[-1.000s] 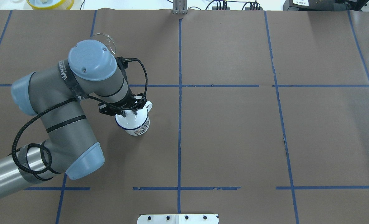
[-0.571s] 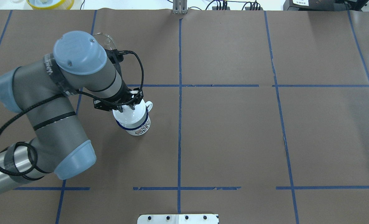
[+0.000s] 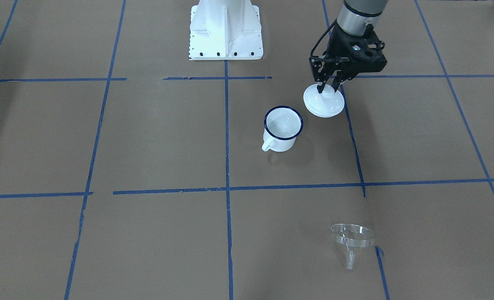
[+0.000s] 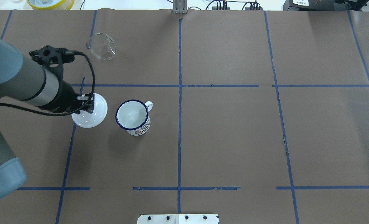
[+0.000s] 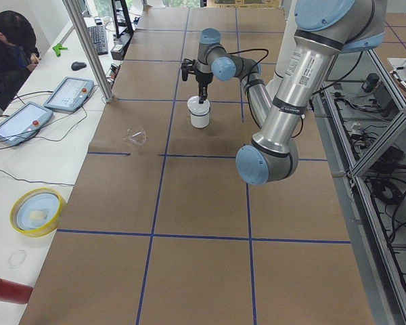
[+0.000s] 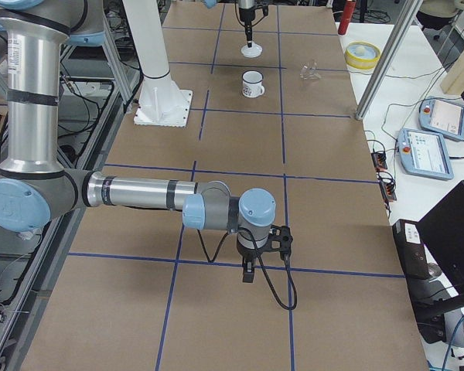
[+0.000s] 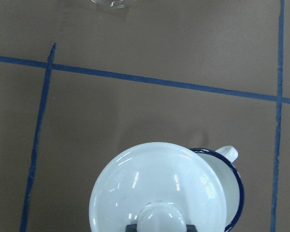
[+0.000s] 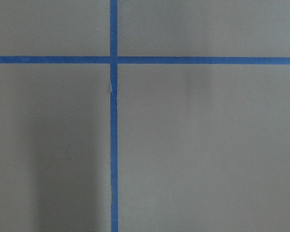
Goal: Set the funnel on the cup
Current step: 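Lift the white funnel out of the mug with the left gripper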
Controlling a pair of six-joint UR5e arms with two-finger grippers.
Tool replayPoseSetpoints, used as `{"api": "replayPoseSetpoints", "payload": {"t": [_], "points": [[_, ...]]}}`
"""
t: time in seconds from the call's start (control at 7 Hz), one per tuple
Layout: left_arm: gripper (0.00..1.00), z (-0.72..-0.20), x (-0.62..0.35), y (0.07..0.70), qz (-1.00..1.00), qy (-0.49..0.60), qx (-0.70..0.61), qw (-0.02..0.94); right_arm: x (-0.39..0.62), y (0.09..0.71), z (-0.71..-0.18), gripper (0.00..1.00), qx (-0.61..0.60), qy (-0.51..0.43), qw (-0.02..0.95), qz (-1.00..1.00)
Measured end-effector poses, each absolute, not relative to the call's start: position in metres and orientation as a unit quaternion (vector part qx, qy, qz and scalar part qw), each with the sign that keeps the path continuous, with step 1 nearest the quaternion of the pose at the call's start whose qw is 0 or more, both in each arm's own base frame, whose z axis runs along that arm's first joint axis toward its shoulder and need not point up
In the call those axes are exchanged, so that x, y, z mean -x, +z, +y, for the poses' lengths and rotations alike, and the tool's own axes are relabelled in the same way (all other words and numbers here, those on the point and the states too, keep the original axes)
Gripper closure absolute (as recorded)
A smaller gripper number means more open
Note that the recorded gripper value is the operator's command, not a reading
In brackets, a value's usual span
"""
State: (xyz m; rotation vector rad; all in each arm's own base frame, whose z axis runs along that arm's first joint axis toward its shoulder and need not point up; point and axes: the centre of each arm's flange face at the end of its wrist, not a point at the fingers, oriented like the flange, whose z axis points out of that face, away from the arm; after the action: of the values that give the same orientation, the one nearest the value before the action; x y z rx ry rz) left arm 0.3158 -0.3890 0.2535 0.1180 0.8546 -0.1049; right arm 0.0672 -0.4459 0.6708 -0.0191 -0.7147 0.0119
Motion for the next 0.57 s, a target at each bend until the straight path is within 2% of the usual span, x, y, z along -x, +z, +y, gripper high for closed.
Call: {"api": "replayPoseSetpoints", "payload": {"t": [0.43,0.57], "points": [[1.00,-0.373,-0.335,0.381,0.412,-0.026,-0.077,0.908,-0.067,0.671,-0.446,0.00,0.009,0.006,0.937,-0.350],[1.00,-0.375,-0.347,0.401,0.407,-0.022,-0.073,0.910,-0.067,0.671,-0.446,0.00,0.009,0.006,0.937,-0.350]]}}
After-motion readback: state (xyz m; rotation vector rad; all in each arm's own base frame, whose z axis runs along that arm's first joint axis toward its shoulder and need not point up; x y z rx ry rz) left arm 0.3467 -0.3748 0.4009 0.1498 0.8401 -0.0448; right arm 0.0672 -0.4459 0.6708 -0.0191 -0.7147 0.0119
